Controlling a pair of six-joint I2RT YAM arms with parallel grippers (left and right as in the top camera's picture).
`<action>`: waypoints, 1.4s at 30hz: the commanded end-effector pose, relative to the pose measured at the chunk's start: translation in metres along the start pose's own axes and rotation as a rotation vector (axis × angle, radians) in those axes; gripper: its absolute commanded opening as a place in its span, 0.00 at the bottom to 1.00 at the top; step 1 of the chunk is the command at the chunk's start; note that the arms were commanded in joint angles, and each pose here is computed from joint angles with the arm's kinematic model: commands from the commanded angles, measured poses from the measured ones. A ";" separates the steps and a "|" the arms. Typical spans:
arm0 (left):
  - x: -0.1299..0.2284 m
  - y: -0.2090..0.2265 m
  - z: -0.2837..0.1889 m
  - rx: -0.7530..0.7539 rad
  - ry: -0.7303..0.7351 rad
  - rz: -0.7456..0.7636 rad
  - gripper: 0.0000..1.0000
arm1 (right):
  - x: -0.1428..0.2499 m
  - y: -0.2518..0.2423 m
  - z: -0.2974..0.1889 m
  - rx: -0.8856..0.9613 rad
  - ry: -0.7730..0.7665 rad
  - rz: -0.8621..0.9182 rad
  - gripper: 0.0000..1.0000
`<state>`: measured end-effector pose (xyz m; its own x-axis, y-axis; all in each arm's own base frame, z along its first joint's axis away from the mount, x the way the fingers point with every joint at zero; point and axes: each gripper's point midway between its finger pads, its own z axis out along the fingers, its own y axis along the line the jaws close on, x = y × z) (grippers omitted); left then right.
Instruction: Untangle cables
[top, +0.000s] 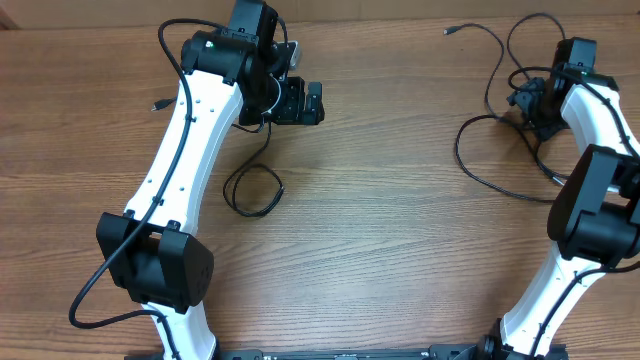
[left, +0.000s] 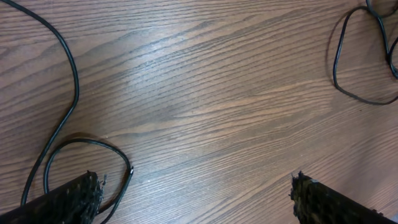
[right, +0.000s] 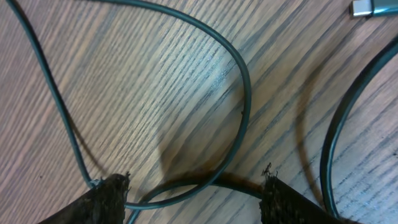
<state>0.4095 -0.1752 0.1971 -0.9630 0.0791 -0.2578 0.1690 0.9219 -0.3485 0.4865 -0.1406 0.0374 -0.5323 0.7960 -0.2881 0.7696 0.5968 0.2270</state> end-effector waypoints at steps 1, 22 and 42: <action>-0.006 -0.005 -0.008 0.002 -0.030 0.003 0.99 | 0.005 -0.006 0.021 0.027 0.025 0.010 0.69; -0.006 -0.005 -0.008 0.002 -0.030 0.004 1.00 | 0.009 0.010 0.054 -0.063 0.041 0.007 0.29; -0.006 -0.005 -0.008 0.002 -0.031 0.004 1.00 | -0.091 0.058 -0.011 -0.319 -0.140 0.058 0.37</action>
<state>0.4094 -0.1753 0.1970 -0.9631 0.0791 -0.2573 0.1689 0.9218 -0.3488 0.5637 -0.1598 0.0563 -0.4575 0.8222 -0.3387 0.6637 0.5692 0.4853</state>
